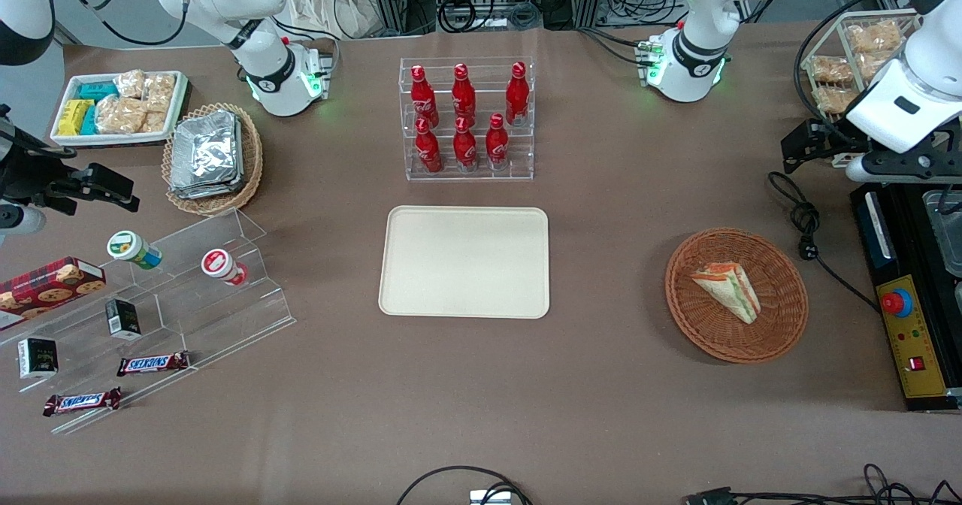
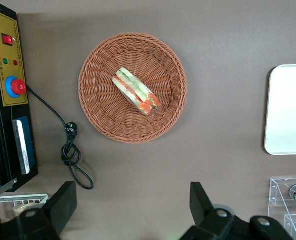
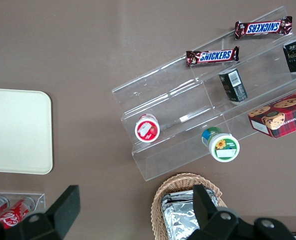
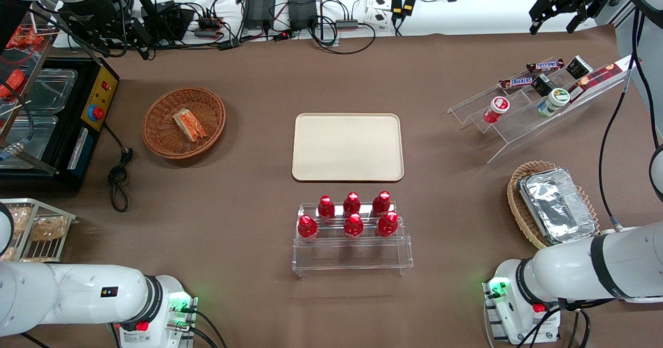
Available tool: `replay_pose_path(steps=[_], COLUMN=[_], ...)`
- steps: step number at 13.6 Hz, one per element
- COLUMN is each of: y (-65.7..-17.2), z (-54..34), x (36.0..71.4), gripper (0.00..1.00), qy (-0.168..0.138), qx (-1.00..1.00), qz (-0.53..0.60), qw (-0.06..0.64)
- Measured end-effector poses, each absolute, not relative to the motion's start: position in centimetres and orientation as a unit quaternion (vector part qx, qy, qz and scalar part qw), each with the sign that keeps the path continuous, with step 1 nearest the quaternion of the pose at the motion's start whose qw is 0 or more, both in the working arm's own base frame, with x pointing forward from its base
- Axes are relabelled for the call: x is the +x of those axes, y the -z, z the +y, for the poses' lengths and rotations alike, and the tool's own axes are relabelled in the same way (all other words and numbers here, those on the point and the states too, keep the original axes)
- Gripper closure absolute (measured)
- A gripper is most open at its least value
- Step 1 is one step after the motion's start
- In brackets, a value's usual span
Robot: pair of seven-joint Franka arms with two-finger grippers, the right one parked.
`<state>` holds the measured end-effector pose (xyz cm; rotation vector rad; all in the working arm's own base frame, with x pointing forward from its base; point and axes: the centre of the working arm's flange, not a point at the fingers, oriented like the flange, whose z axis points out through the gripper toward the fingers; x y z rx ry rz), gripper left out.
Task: Place sandwich from basket to tray
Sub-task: 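Move the left gripper down over the sandwich in the wicker basket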
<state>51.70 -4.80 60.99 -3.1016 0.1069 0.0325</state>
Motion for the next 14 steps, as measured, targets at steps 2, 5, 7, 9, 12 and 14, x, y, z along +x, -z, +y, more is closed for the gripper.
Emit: replay_pose_path(steps=[2,5,7,9,12,14], y=[-61.0,-61.0,-60.6,-59.5,-57.1,-55.3], z=[-4.8,-4.8,-4.8,-4.9,-5.2,-5.3], x=[51.7,51.7,51.9,52.5,53.8,54.9], gripper=[0.0,0.0,0.0,0.0,0.0,0.0], qy=[-0.01,-0.01,-0.014,-0.023,-0.039,-0.04], qx=[-0.999,-0.999,-0.999,-0.999,-0.999,-0.997], qz=[0.035,0.035,0.035,0.024,-0.023,-0.055], qw=[0.019,0.019,0.019,0.019,0.021,0.022])
